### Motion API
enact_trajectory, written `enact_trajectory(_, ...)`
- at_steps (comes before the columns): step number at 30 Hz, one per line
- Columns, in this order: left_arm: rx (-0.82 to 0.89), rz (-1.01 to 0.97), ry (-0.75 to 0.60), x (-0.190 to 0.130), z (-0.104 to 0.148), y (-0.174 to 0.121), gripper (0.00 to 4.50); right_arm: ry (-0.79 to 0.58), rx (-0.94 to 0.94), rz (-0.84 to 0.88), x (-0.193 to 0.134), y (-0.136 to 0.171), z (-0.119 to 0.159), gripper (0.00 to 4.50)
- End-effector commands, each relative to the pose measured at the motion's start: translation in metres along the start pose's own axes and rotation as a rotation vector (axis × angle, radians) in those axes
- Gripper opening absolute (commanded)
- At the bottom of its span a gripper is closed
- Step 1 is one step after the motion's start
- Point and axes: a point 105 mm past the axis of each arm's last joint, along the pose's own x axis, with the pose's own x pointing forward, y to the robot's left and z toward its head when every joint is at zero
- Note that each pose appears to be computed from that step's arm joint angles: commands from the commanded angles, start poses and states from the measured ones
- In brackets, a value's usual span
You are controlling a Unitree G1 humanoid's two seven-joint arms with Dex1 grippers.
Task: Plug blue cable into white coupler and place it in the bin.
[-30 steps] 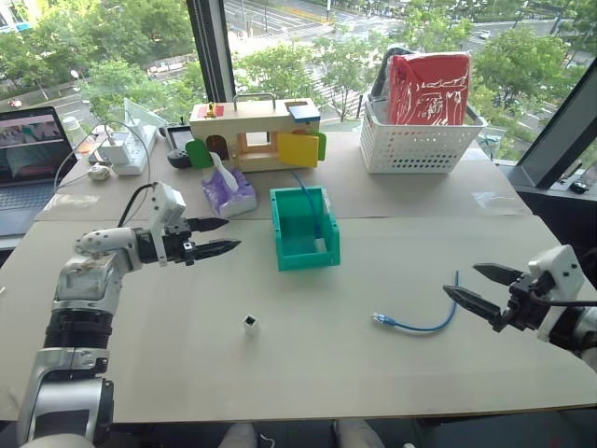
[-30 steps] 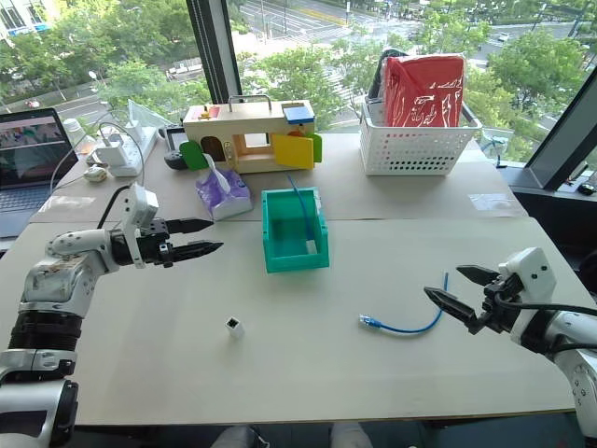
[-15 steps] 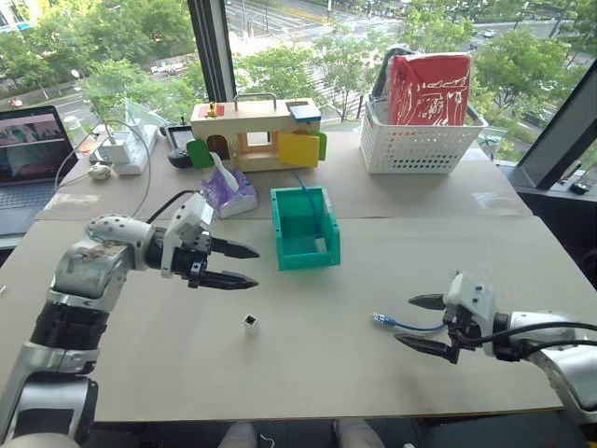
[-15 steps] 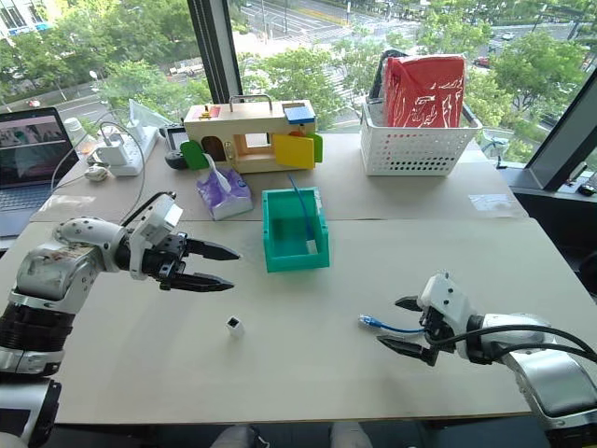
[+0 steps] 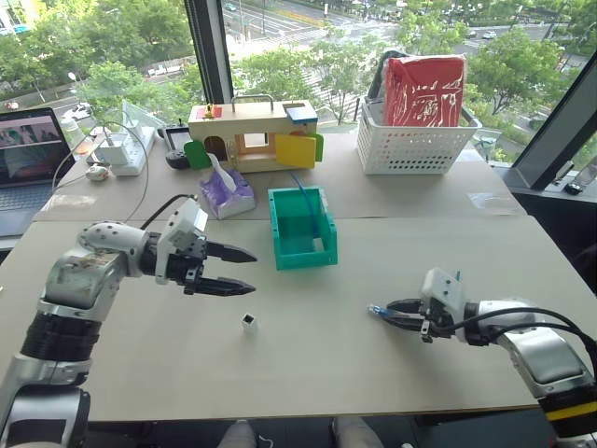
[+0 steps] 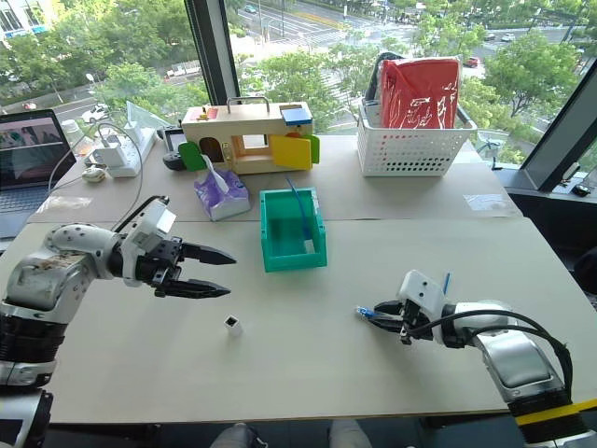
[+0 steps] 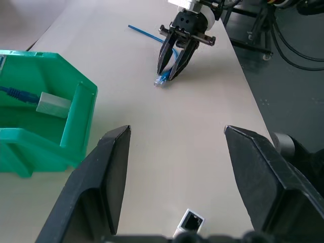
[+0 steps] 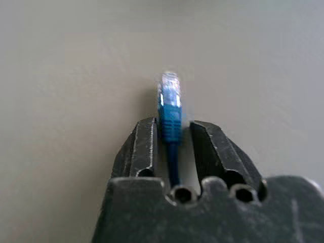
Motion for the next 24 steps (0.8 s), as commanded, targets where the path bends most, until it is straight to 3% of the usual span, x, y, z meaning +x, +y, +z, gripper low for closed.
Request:
enact_trajectory(1,0.073,-0.009,0.044,0.031,0.005,0.005,3.17,-0.029,-0.092,0.136,0.024,0.019,0.022,0.10)
enact_trajectory(6,0.110,-0.103,0.058,0.067,0.005,-0.001,3.17,-0.032,-0.196,0.219,0.043,0.027,0.035,0.10)
enact_trajectory(12,0.145,-0.166,0.135,0.080,-0.003,0.001,3.17,-0.035,-0.282,0.221,0.053,0.024,0.043,0.10)
enact_trajectory(14,0.163,-0.200,0.189,0.083,-0.011,-0.001,3.17,-0.034,-0.315,0.187,0.057,0.016,0.046,1.10)
enact_trajectory(20,0.229,-0.215,0.322,0.091,-0.029,0.008,3.17,-0.049,-0.351,0.188,0.059,0.015,0.053,3.11)
enact_trajectory(24,0.227,-0.216,0.316,0.101,-0.027,0.012,3.17,-0.046,-0.316,0.156,0.049,0.013,0.051,4.46)
